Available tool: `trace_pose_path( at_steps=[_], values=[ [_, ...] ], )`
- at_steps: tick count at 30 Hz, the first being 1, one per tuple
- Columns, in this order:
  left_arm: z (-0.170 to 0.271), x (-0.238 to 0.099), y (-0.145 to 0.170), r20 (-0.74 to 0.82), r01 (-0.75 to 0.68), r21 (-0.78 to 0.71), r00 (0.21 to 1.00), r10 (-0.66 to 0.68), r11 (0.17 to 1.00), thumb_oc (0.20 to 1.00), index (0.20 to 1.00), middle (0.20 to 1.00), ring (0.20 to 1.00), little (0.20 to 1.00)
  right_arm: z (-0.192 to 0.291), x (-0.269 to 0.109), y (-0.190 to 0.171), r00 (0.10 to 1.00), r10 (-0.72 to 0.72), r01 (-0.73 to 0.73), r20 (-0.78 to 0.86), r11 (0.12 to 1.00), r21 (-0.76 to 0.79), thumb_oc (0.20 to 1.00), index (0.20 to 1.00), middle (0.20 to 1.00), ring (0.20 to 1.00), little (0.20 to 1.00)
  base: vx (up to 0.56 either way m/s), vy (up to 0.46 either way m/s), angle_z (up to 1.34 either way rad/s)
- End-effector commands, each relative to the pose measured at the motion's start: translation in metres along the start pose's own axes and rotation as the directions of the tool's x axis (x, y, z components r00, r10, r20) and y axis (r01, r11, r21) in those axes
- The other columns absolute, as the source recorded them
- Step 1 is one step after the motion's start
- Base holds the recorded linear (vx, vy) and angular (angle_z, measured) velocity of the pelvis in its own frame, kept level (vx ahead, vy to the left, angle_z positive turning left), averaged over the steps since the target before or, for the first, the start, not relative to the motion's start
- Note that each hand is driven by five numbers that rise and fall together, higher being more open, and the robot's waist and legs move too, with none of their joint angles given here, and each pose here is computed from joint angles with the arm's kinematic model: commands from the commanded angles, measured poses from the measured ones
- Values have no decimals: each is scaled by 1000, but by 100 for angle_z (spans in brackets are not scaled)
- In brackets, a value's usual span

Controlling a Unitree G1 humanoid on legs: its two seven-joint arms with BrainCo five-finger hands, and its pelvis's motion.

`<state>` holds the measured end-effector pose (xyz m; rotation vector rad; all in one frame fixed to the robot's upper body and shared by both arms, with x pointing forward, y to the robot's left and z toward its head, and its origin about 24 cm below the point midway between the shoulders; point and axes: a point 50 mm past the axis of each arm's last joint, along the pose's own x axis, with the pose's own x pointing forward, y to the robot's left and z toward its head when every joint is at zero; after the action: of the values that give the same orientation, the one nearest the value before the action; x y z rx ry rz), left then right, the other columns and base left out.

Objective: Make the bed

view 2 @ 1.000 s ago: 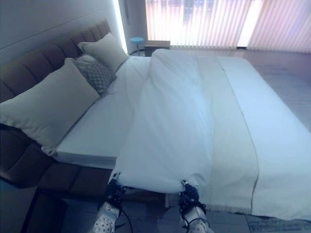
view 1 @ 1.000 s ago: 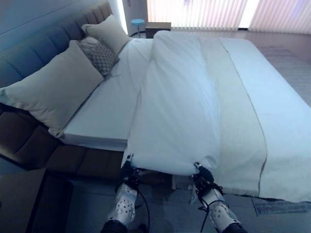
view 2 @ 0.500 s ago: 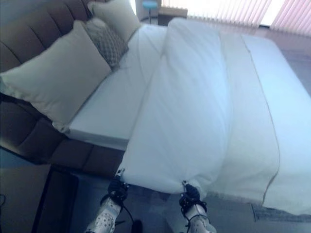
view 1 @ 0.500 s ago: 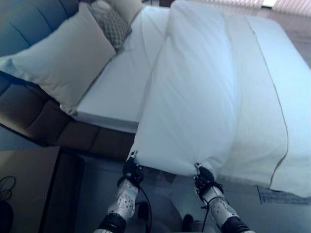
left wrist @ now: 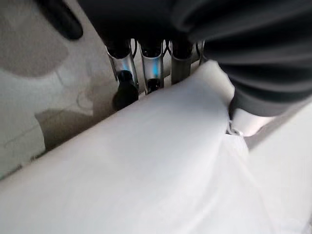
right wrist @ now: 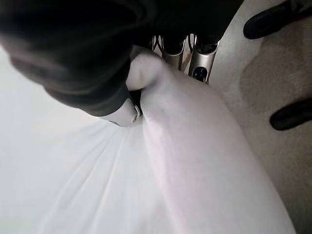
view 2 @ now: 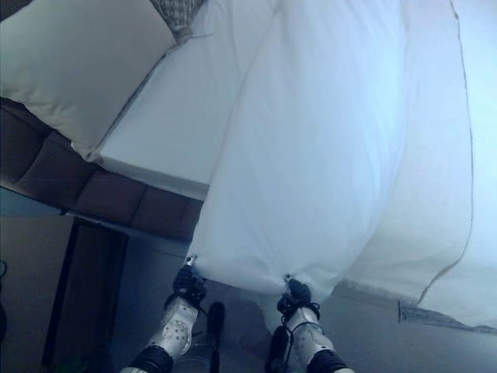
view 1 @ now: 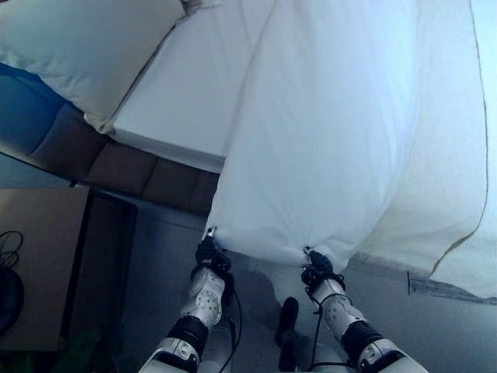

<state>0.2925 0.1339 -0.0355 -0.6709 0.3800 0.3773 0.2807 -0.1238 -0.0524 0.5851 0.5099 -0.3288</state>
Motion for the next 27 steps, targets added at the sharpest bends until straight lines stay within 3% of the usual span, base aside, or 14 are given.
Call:
trace_pose_path(
  at_steps=[1,6,7,8,9,15,22,27],
  values=[
    [3,-3,61,38,-244,72,970,242,967,200,200,200,200,200,-5,-4,-16,995,-94,95,41,995,-22,200,200,200,200,200,-9,-20,24],
    [10,10,38,52,-193,214,981,186,958,200,200,200,200,200,16,6,-4,985,-134,139,110,990,-37,200,200,200,200,200,-16,-2,15],
    [10,10,38,52,-193,214,981,186,958,213,213,213,213,213,16,6,-4,985,-134,139,110,990,-37,272,272,272,272,272,3,8,-3],
    [12,12,36,54,-185,253,983,177,950,545,545,545,545,545,17,8,-4,984,-142,147,106,988,-44,1000,1000,1000,1000,1000,0,0,0],
    [17,15,34,65,-184,279,983,173,943,1000,1000,1000,1000,1000,23,11,-1,983,-141,146,116,988,-40,1000,1000,1000,1000,1000,17,12,-5],
    [28,21,47,81,-223,390,975,207,893,1000,1000,1000,1000,1000,28,18,-18,979,-181,192,97,974,-119,1000,1000,1000,1000,1000,43,4,-4],
    [6,8,94,-18,-268,474,949,313,839,1000,1000,1000,1000,1000,7,9,-91,938,-346,333,-13,911,-243,1000,1000,1000,1000,1000,42,-7,-5],
    [-12,-6,120,-82,-304,437,924,374,847,1000,1000,1000,1000,1000,-4,-5,-132,897,-438,416,-63,883,-216,1000,1000,1000,1000,1000,28,-21,-15]
  ],
)
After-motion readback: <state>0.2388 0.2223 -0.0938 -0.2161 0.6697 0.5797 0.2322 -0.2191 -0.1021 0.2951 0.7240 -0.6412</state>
